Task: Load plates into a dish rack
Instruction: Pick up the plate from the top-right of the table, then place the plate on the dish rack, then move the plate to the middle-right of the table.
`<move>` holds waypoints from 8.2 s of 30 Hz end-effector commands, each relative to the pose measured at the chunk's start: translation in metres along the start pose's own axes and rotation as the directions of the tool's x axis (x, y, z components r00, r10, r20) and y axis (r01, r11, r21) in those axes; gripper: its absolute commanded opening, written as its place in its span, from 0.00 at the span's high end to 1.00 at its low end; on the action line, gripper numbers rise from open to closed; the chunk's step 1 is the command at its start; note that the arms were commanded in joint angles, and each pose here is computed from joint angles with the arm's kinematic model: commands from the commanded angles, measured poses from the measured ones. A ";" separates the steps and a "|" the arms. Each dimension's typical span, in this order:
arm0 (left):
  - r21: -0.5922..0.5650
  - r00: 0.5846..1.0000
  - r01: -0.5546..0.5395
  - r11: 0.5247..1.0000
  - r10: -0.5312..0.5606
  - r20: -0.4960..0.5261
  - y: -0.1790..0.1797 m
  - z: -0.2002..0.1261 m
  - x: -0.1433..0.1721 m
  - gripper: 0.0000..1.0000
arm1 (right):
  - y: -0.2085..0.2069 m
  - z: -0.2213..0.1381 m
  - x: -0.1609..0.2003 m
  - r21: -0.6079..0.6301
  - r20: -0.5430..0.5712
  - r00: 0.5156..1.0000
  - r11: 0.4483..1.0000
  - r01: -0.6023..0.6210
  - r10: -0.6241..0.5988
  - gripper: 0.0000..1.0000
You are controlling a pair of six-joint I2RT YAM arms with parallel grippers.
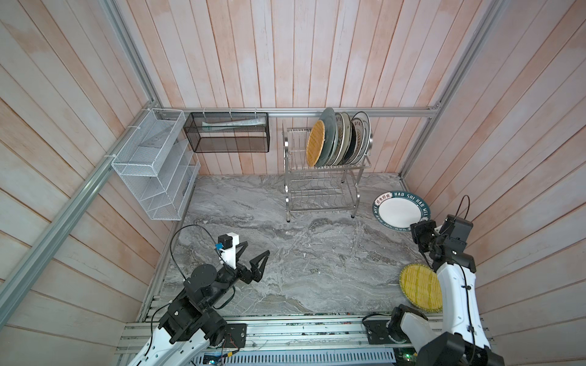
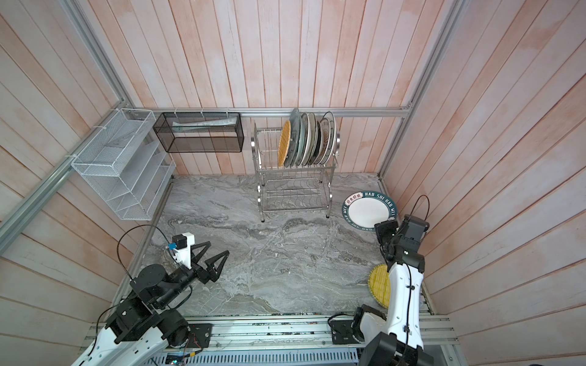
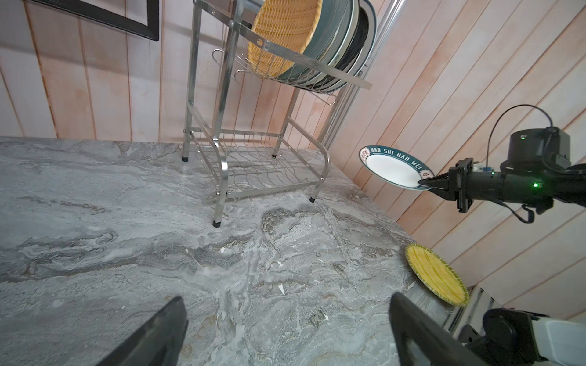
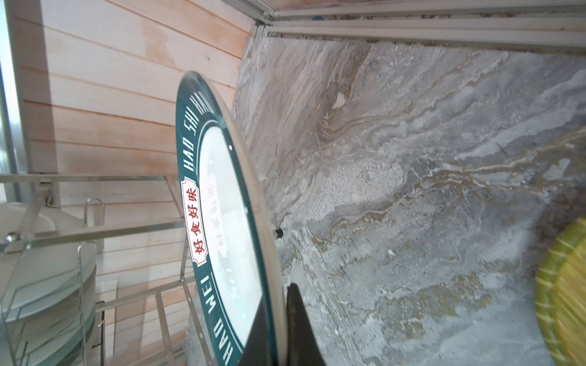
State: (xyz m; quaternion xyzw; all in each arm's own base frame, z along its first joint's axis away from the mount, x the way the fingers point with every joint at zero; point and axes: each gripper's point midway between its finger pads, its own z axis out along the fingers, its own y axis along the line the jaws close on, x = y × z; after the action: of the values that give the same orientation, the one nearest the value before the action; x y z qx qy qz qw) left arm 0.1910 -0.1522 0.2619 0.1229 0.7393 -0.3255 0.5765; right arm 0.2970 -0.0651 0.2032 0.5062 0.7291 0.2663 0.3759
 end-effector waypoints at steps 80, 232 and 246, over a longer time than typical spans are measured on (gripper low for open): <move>0.247 0.409 -0.884 0.397 0.913 -0.004 -0.176 0.210 0.080 1.00 | 0.089 -0.032 0.165 -0.254 -0.268 0.917 0.940 0.229 -0.296 0.20; 0.248 0.945 -0.221 0.943 0.144 0.293 -0.118 0.131 -0.274 0.00 | 0.107 -0.157 0.198 -0.870 0.183 0.692 0.213 0.445 -0.698 0.02; 0.288 0.999 0.000 0.958 0.014 -0.048 -0.067 0.014 -0.059 0.00 | 0.113 -0.116 0.169 -0.707 0.175 0.702 0.408 0.578 -0.691 0.02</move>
State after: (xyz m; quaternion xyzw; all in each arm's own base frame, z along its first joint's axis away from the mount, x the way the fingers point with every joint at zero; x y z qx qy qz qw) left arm 0.1872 -0.2076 0.3793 0.2376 0.6540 -0.4275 0.5772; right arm 0.2145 0.1489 0.3099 -0.0631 0.7065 0.4482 0.5441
